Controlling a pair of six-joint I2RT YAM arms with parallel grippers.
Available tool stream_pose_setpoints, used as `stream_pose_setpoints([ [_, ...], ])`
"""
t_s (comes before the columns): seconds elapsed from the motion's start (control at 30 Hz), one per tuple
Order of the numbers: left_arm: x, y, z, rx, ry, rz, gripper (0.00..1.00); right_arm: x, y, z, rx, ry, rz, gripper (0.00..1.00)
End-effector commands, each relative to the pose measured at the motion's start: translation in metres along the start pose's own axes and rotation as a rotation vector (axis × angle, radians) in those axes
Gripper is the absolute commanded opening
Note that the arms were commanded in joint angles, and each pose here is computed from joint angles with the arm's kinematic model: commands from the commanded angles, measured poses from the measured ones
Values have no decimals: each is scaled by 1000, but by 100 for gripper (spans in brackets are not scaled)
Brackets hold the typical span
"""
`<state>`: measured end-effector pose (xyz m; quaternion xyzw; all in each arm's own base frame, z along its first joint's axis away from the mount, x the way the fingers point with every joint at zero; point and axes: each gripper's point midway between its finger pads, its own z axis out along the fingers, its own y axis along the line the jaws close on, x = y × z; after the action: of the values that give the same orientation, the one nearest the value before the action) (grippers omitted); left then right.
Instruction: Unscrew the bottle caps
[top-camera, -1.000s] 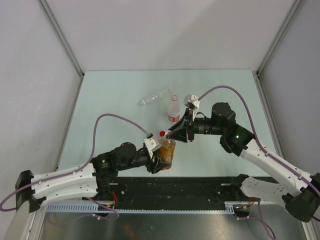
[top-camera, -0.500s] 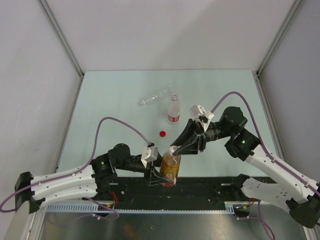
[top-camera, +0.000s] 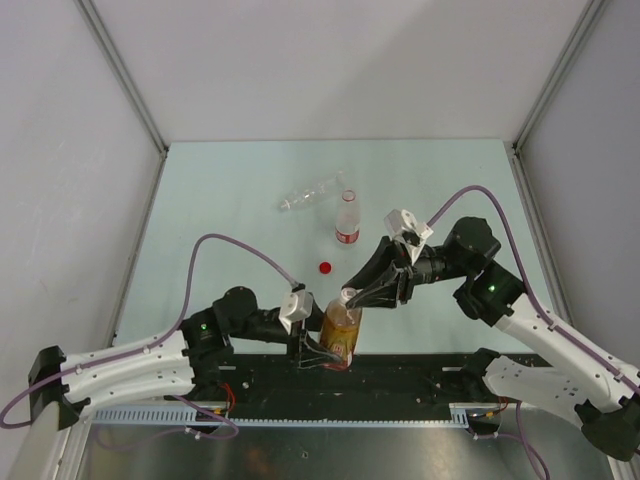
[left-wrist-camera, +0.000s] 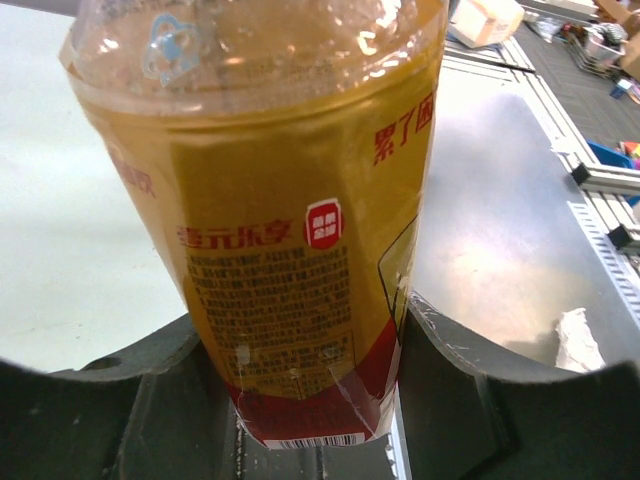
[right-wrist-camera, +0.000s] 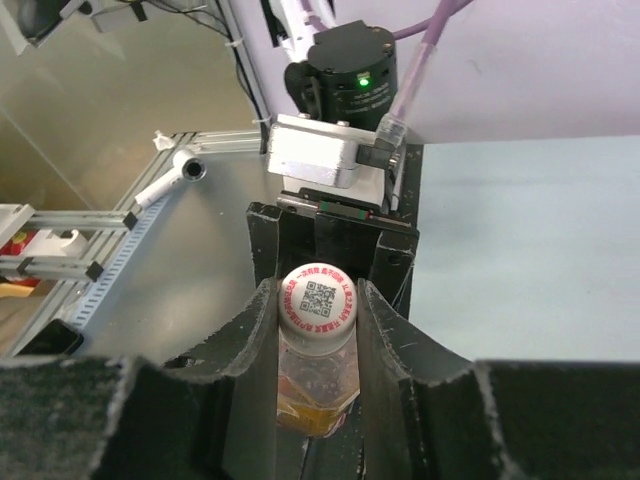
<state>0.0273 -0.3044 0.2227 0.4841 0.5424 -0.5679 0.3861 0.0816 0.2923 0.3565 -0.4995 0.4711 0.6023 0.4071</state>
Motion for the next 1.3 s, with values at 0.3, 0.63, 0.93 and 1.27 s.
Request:
stream_pose_setpoints([
  [0.3,-32,38,-13,-254,-75,68,0,-28,-35,-15,262,-113,-58,91],
  [0.63,-22,83,-25,-513,-3,51,0,-37,-60,-26,429,-175,0,98],
  [0.93,-16,127,-43,-777,63,52,0,-30,-113,-44,710,-260,213,99],
  [1.27,-9,153,-71,-1033,83,-17,0,-11,-150,-42,823,-290,360,99],
])
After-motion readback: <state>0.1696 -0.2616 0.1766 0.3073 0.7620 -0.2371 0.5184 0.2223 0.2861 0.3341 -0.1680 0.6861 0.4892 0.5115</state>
